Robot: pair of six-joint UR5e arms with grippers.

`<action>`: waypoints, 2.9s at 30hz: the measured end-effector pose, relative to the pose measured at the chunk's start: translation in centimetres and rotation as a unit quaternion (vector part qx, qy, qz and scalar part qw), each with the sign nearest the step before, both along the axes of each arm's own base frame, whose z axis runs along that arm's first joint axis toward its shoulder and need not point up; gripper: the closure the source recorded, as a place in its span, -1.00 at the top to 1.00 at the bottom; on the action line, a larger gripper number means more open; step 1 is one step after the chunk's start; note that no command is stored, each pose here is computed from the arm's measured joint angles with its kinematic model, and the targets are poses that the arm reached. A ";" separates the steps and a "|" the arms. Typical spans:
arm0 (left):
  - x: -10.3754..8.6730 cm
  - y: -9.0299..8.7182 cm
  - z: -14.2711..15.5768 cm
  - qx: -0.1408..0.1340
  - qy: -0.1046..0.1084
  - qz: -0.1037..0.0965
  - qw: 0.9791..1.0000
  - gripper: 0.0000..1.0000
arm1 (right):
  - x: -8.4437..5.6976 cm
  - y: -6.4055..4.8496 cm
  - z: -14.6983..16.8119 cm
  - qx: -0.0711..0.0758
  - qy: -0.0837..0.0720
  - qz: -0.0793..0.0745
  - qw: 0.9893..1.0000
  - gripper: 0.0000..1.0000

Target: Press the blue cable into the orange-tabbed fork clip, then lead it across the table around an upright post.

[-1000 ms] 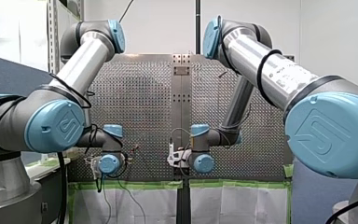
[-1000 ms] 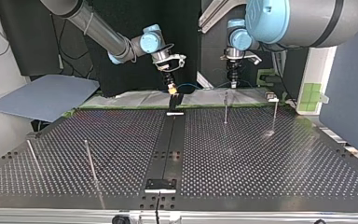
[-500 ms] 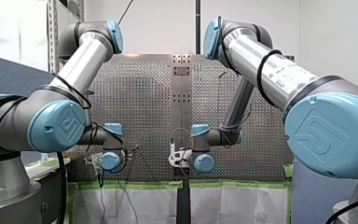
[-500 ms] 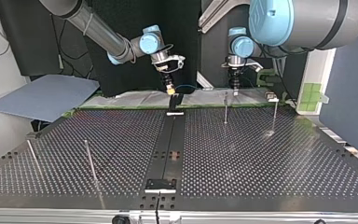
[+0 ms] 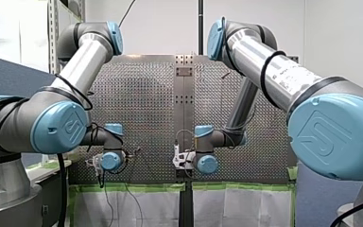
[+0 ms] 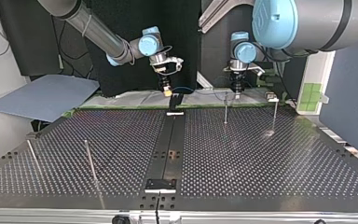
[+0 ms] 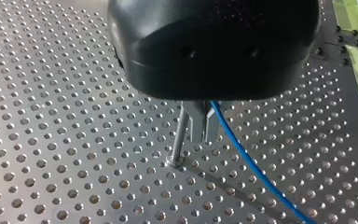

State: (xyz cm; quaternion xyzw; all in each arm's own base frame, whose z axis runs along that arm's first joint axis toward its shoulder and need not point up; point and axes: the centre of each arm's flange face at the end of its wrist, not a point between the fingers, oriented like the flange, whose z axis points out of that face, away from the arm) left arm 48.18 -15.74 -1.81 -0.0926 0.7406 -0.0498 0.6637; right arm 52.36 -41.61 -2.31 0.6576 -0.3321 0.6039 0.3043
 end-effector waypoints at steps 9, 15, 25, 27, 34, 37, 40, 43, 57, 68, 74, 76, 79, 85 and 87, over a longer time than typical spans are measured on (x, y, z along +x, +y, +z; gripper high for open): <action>0.0 0.2 -0.2 0.001 0.007 -0.001 1.000 -0.89 | -0.1 0.0 -0.1 0.001 0.004 0.000 1.000 -1.00; 0.4 0.2 -0.1 -0.002 0.005 -0.003 1.000 -0.89 | -0.2 0.2 -0.4 0.008 0.011 0.001 1.000 -1.00; 0.9 0.6 0.0 -0.005 0.003 -0.001 1.000 -0.89 | -0.6 0.6 -2.7 0.024 0.021 0.000 1.000 -1.00; 1.0 0.7 0.0 -0.006 0.003 -0.001 1.000 -0.89 | -0.6 0.6 -2.8 0.025 0.022 -0.001 0.999 -1.00; 1.8 1.2 0.3 -0.010 0.000 0.002 1.000 -0.84 | -0.7 0.3 -2.8 0.024 0.021 -0.003 0.999 -1.00; 2.5 1.5 0.5 -0.015 -0.002 0.004 1.000 -0.84 | -0.8 0.0 -2.7 0.024 0.020 -0.005 0.999 -1.00; 3.5 1.7 0.8 -0.017 -0.002 0.004 1.000 -0.84 | -0.9 -0.3 -2.7 0.025 0.021 -0.008 0.999 -1.00; 4.4 1.9 1.1 -0.018 -0.002 0.003 1.000 -0.84 | -1.0 -0.4 -2.7 0.025 0.021 -0.009 0.999 -1.00; 5.3 2.4 1.3 -0.026 0.008 -0.001 1.000 -0.84 | -0.4 -3.6 -0.9 0.023 0.011 -0.021 0.999 -1.00; 5.3 2.5 1.3 -0.027 0.008 -0.004 1.000 -0.84 | -0.5 -6.5 0.6 0.015 0.003 -0.034 0.999 -1.00; 5.4 2.6 1.4 -0.028 0.008 -0.004 1.000 -0.84 | -1.2 -8.1 1.1 0.013 0.001 -0.044 0.999 -1.00; 5.4 2.6 1.4 -0.028 0.008 -0.005 1.000 -0.84 | -1.3 -8.4 1.2 0.012 0.000 -0.046 0.999 -1.00; 5.4 2.6 1.4 -0.028 0.008 -0.005 1.000 -0.69 | -1.5 -8.7 1.3 0.012 0.000 -0.047 0.999 -1.00; 5.4 2.6 1.4 -0.025 0.008 -0.005 1.000 -0.25 | -1.4 -8.7 1.3 0.013 0.000 -0.042 0.999 -1.00; 5.4 2.7 1.4 -0.023 0.009 -0.006 1.000 -0.21 | -1.3 -8.6 1.3 0.014 0.000 -0.037 0.999 -1.00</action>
